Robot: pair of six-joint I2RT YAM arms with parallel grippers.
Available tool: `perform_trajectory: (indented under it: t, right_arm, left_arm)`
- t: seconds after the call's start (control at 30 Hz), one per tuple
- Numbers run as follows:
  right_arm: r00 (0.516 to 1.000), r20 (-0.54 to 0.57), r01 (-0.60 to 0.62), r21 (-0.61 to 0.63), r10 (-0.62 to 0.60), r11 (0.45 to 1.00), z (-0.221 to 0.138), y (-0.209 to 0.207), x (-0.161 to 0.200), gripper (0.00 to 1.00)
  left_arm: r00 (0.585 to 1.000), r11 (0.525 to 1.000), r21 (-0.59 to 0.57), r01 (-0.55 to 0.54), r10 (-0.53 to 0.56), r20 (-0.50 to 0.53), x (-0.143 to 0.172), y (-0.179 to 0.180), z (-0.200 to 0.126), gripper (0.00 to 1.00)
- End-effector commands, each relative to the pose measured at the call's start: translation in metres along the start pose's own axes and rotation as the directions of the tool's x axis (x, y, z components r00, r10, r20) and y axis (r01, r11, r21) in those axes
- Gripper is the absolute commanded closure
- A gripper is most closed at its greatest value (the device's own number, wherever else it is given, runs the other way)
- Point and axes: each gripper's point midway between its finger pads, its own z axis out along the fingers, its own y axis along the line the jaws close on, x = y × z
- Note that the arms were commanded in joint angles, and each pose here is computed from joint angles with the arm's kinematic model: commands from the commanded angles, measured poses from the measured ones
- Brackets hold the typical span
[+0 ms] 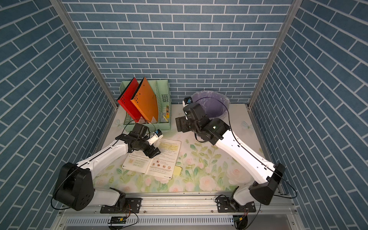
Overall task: Peel off the used sticky note
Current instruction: Turn the page of the book at the center of the board.
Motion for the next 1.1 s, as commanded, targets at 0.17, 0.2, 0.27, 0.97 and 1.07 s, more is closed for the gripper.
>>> perform_trajectory:
  t: [0.17,0.2,0.27,0.97,1.07]
  right_arm:
    - [0.921,-0.238,-0.364,-0.248,0.308,0.898,0.050,0.041,0.143,0.13]
    - [0.910,-0.272,-0.387,-0.280,0.314,0.879,0.053,0.050,0.153,0.14]
    - [0.897,-0.313,-0.405,-0.300,0.312,0.863,0.062,0.061,0.169,0.14]
    - [0.791,-0.531,-0.495,-0.267,0.303,0.827,0.106,0.088,0.267,0.17]
    - [0.784,-0.538,-0.501,-0.252,0.311,0.828,0.108,0.084,0.274,0.17]
  left_arm:
    - [0.998,0.998,-0.041,-0.043,0.041,-0.045,0.017,0.003,-0.010,0.13]
    - [0.998,0.998,-0.052,-0.041,0.038,-0.050,0.019,0.005,-0.011,0.13]
    - [0.998,0.996,-0.079,-0.035,0.031,-0.058,0.024,0.013,-0.014,0.13]
    - [0.965,0.974,-0.223,0.044,-0.099,-0.242,0.113,0.065,0.005,0.24]
    - [0.954,0.970,-0.244,0.017,-0.088,-0.286,0.118,0.064,0.014,0.26]
